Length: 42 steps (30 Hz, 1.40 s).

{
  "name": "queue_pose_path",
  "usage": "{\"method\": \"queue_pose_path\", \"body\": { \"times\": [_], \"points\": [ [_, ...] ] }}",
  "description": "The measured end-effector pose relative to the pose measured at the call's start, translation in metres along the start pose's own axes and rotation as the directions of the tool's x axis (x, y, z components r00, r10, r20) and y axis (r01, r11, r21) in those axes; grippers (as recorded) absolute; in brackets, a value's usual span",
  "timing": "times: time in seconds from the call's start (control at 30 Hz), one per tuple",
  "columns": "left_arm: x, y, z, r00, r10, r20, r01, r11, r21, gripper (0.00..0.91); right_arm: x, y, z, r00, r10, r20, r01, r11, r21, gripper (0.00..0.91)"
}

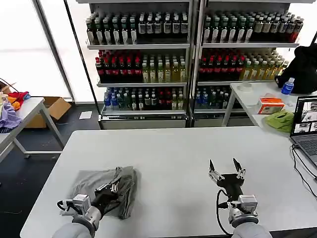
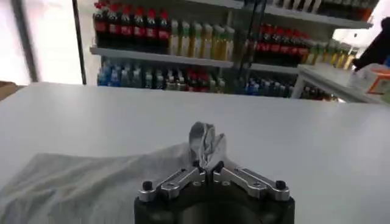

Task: Fold and organize the clothes.

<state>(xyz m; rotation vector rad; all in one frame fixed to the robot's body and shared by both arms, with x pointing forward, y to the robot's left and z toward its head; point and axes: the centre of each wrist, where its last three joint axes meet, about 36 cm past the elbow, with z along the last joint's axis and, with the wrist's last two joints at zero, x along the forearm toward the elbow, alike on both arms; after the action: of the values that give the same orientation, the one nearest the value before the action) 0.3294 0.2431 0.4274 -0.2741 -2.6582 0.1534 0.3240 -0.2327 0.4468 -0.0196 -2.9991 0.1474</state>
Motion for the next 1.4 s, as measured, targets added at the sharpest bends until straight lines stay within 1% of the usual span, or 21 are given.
{"method": "queue_pose_path", "body": {
  "times": [0.03, 0.23, 0.4, 0.47, 0.5, 0.8, 0.93, 1.07, 1.2, 1.4],
  "points": [
    [-0.001, 0.000, 0.001, 1.000, 0.002, 0.001, -0.002, 1.000, 0.001, 0.010, 0.001, 0.001, 0.000, 1.000, -0.002, -0.001, 0.002, 1.000, -0.002, 0.907],
    [-0.007, -0.005, 0.005, 1.000, 0.019, 0.008, -0.019, 1.000, 0.020, 0.000, 0.002, 0.001, 0.001, 1.000, -0.005, -0.002, 0.005, 1.000, 0.000, 0.907],
    [-0.013, -0.008, 0.008, 0.999, 0.032, 0.015, -0.032, 0.999, 0.035, 0.010, 0.003, 0.001, 0.001, 1.000, -0.007, -0.002, 0.007, 1.000, 0.004, 0.907],
    [-0.014, -0.010, 0.009, 0.999, 0.038, 0.016, -0.038, 0.998, 0.043, 0.242, 0.002, 0.000, 0.002, 1.000, -0.008, -0.003, 0.008, 1.000, 0.007, 0.907],
    [-0.015, -0.011, 0.010, 0.999, 0.042, 0.017, -0.042, 0.998, 0.046, 0.907, 0.002, 0.000, 0.002, 1.000, -0.008, -0.003, 0.008, 1.000, 0.007, 0.907],
    [-0.012, -0.020, 0.013, 0.995, 0.093, 0.037, -0.097, 0.991, 0.096, 0.907, -0.002, 0.001, 0.005, 1.000, -0.015, 0.000, 0.015, 1.000, 0.008, 0.907],
    [-0.005, -0.023, 0.004, 0.989, 0.128, 0.075, -0.138, 0.979, 0.149, 0.907, -0.005, 0.001, 0.006, 1.000, -0.020, -0.001, 0.020, 1.000, 0.010, 0.907],
    [0.001, -0.021, -0.009, 0.983, 0.131, 0.127, -0.153, 0.972, 0.178, 0.907, -0.008, 0.002, 0.006, 1.000, -0.029, -0.002, 0.029, 1.000, 0.008, 0.907],
    [0.005, -0.008, -0.017, 0.985, 0.089, 0.146, -0.116, 0.976, 0.187, 0.907, -0.013, 0.002, 0.006, 0.999, -0.038, -0.002, 0.038, 0.999, 0.007, 0.907],
    [0.012, 0.028, -0.018, 0.991, -0.030, 0.133, 0.010, 0.989, 0.149, 0.907, -0.021, 0.002, 0.003, 0.998, -0.057, 0.002, 0.056, 0.998, 0.011, 0.907]
  ]
}}
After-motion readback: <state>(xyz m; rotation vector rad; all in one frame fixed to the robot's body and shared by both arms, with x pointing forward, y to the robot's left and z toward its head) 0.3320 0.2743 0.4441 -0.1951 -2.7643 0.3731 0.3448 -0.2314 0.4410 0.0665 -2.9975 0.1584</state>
